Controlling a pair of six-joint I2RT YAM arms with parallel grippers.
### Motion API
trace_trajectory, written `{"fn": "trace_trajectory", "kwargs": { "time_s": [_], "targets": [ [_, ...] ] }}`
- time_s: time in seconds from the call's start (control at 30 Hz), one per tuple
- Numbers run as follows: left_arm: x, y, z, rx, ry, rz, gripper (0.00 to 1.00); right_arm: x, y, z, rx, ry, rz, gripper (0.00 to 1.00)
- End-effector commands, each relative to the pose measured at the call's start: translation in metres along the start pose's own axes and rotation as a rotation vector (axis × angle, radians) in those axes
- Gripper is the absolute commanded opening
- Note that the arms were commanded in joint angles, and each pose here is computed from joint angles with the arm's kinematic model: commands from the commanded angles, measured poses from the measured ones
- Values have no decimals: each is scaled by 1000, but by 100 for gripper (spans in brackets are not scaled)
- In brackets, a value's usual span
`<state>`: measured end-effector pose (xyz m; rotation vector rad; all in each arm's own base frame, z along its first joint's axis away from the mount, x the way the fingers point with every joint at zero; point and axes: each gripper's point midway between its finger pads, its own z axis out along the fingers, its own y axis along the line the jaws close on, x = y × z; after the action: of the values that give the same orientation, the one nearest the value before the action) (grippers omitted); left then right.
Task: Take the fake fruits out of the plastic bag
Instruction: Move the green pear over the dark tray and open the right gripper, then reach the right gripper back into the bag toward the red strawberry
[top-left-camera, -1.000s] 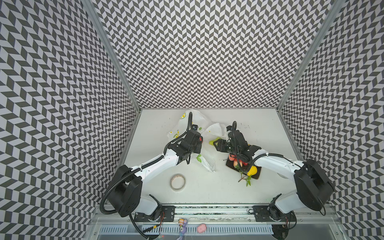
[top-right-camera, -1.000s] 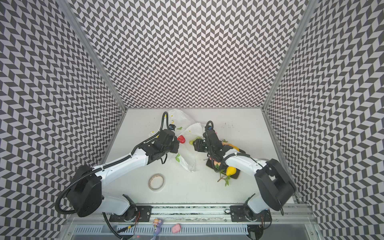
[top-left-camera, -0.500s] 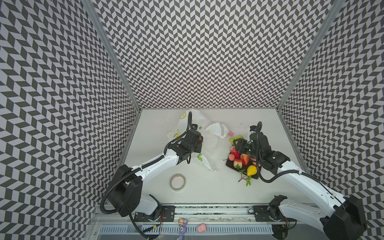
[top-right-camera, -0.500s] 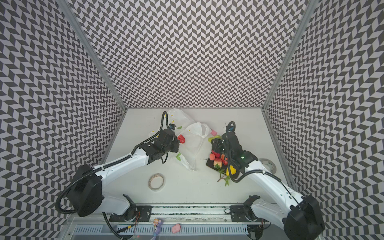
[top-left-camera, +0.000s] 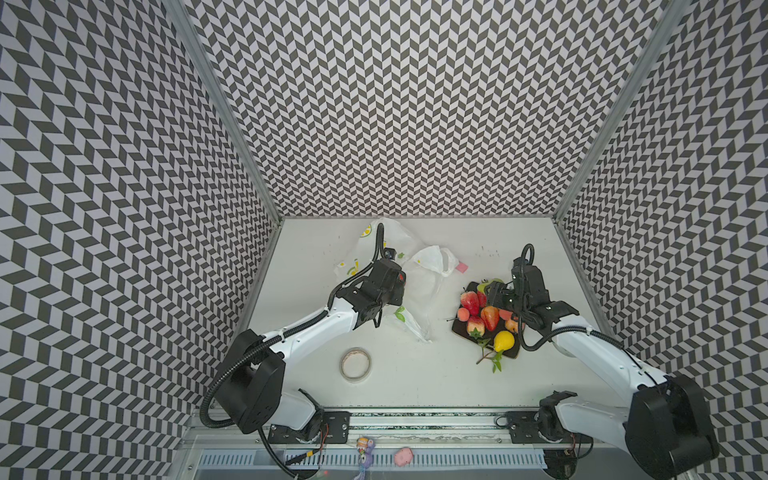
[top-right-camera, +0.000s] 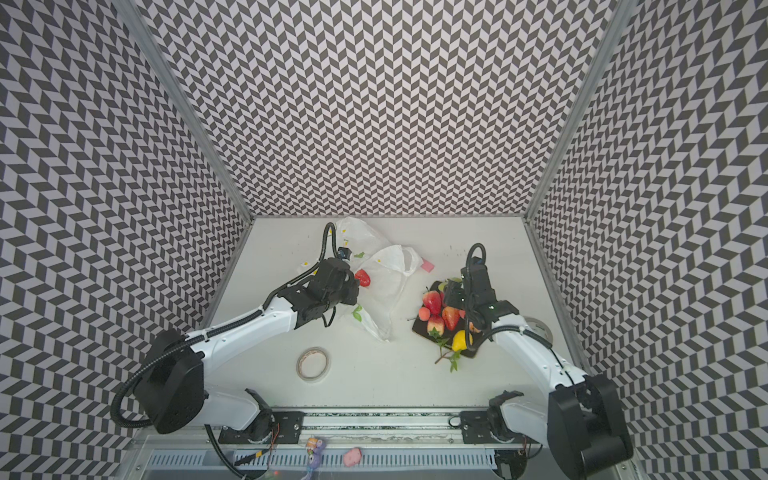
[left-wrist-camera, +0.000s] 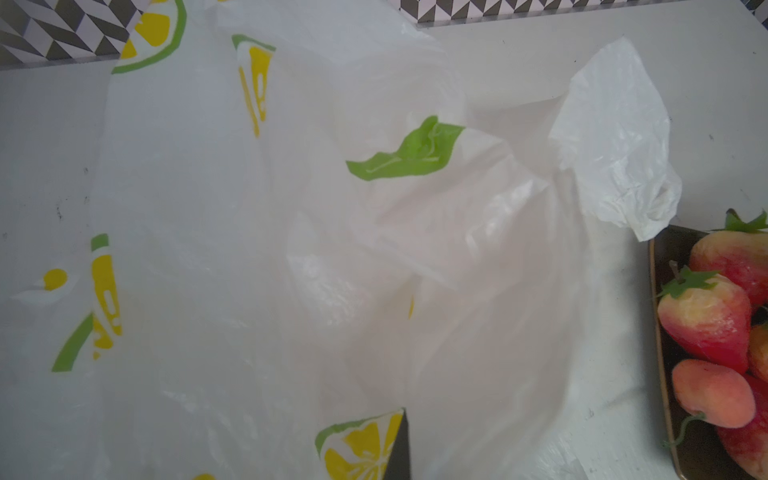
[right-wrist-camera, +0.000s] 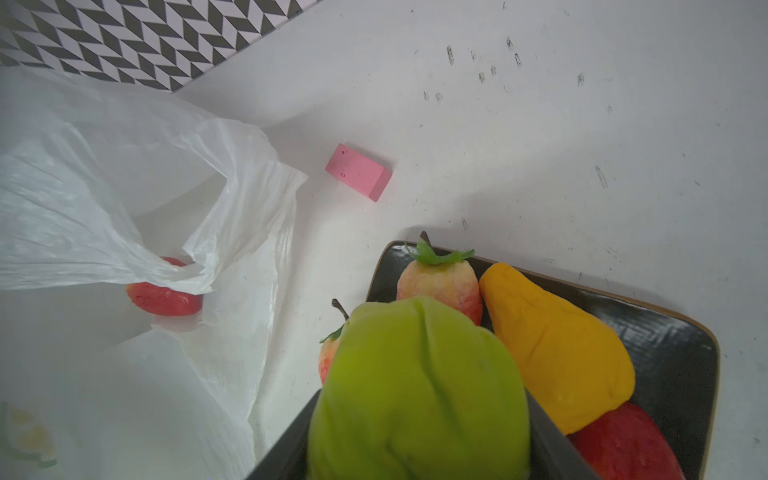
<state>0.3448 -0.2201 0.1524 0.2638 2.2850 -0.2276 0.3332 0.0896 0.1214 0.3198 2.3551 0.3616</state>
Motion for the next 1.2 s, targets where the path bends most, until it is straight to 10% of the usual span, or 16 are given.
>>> {"fn": "trace_trajectory", "kwargs": {
  "time_s": [0.0, 0.73, 1.17],
  "targets": [
    [-2, 2, 2, -12, -1, -3, 0, -9, 7, 9, -53, -20, -22, 37],
    [-4, 1, 2, -13, 3, -7, 0, -18, -5, -6, -7, -48, -6, 82],
    [-5, 0, 2, -5, 1, 0, 0, -34, 64, -47, -232, -90, -169, 73]
  ]
}}
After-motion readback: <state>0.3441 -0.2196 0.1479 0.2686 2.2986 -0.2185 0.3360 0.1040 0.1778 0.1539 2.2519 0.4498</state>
